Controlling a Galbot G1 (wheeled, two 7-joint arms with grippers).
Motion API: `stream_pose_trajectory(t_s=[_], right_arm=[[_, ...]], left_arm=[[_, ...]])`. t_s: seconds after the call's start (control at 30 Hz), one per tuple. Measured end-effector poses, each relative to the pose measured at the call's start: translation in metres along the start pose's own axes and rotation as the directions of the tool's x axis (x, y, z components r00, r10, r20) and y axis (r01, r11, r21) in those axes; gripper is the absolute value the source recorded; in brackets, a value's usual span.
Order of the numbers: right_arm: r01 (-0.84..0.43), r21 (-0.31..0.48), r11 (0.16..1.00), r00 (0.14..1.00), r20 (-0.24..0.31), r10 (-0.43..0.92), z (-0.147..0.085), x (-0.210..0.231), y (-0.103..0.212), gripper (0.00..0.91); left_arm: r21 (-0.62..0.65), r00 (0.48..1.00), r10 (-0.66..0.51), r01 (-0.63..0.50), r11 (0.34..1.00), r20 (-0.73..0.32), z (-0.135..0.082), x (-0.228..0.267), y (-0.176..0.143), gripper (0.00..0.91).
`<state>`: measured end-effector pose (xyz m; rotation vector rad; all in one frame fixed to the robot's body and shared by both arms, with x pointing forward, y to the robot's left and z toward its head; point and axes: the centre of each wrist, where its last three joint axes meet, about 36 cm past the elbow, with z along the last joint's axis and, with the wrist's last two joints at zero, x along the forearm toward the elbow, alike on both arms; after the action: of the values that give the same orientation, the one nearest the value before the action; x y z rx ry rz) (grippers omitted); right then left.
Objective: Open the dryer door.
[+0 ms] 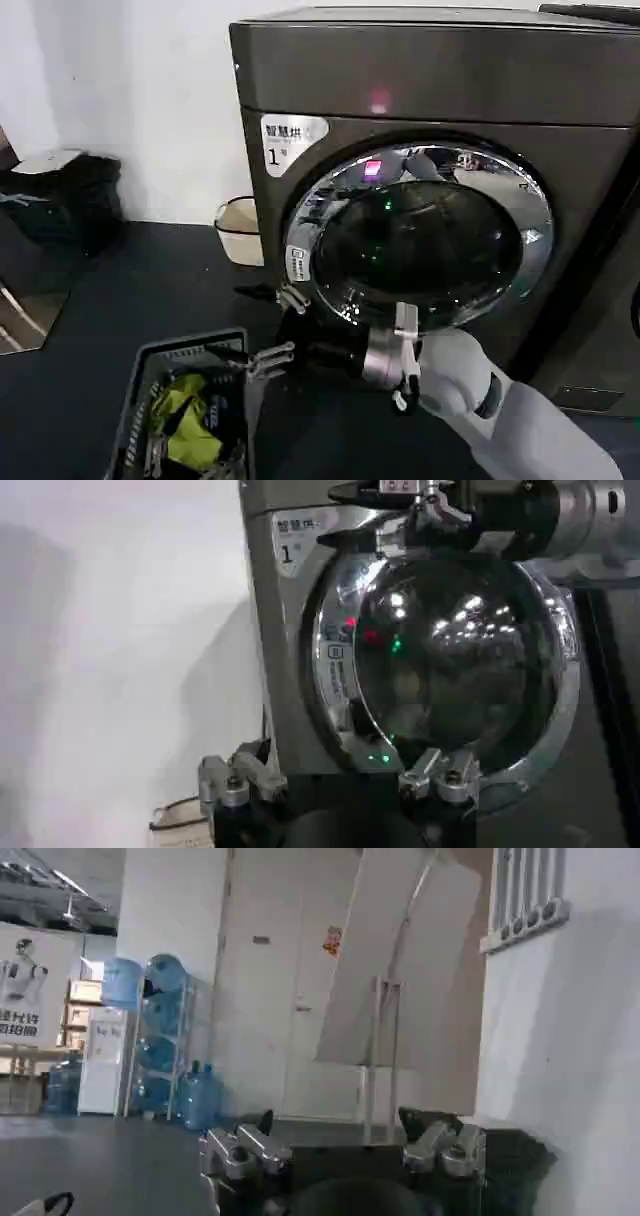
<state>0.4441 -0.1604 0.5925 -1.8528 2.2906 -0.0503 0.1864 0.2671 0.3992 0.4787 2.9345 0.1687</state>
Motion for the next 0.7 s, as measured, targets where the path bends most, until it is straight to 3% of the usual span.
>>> stream_pose_trajectory(t_s=[0.27, 0.7], right_arm=[[-0.044, 0.088, 0.995, 0.998, -0.035, 0.047, 0.01, 0.023, -0.022, 0.907], [-0.19, 0.072, 0.979, 0.977, -0.081, 0.195, 0.03, 0.061, -0.047, 0.907]], left_arm=[[0.003, 1.0, 0.01, -0.01, 1.0, 0.0, 0.001, 0.0, -0.007, 0.907], [0.016, 1.0, 0.017, -0.017, 1.0, 0.01, -0.002, -0.001, -0.009, 0.907]])
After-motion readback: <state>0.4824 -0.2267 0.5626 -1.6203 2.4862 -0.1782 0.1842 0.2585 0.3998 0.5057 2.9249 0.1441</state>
